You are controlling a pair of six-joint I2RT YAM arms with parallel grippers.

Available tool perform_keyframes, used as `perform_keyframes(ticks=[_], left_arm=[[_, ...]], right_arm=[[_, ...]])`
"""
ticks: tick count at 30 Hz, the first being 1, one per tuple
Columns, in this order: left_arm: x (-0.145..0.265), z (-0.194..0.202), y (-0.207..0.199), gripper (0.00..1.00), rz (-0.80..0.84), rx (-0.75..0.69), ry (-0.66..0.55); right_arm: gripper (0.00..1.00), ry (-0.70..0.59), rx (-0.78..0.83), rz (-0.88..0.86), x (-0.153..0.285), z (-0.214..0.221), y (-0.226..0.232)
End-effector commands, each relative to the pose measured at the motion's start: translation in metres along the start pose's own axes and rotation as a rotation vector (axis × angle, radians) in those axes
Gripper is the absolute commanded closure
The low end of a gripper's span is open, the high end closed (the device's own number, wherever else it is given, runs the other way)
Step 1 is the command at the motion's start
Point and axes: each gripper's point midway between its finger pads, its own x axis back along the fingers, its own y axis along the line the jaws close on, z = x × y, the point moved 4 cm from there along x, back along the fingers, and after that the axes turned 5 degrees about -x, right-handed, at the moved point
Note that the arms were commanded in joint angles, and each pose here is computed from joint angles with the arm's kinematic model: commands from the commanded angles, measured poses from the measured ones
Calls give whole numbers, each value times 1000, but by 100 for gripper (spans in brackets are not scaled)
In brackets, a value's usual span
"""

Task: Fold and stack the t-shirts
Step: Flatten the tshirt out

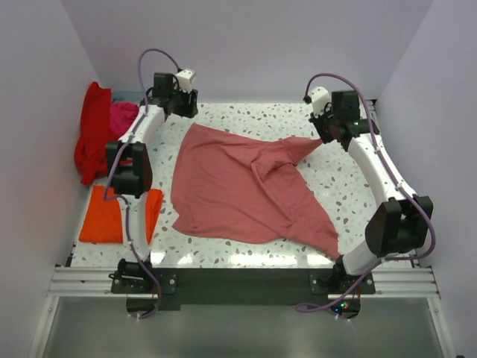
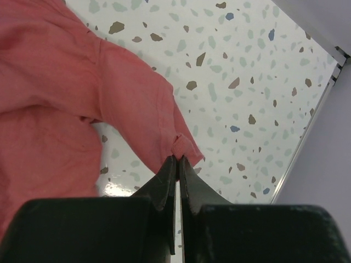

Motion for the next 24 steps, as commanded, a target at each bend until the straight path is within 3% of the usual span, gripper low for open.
perform_keyframes(ticks=[1,12,24], left_arm=[[-26,-14,-1,40,3,15,-77],[-67,54,4,37,-21,-12,47],[-88,80,2,36,2,-1,109]], right_arm=[[100,-58,-36,27,-1,-17,-10],[100,-34,-54,22,-11,-16,-10],[100,-22,-49,37,-21,-13,-15]])
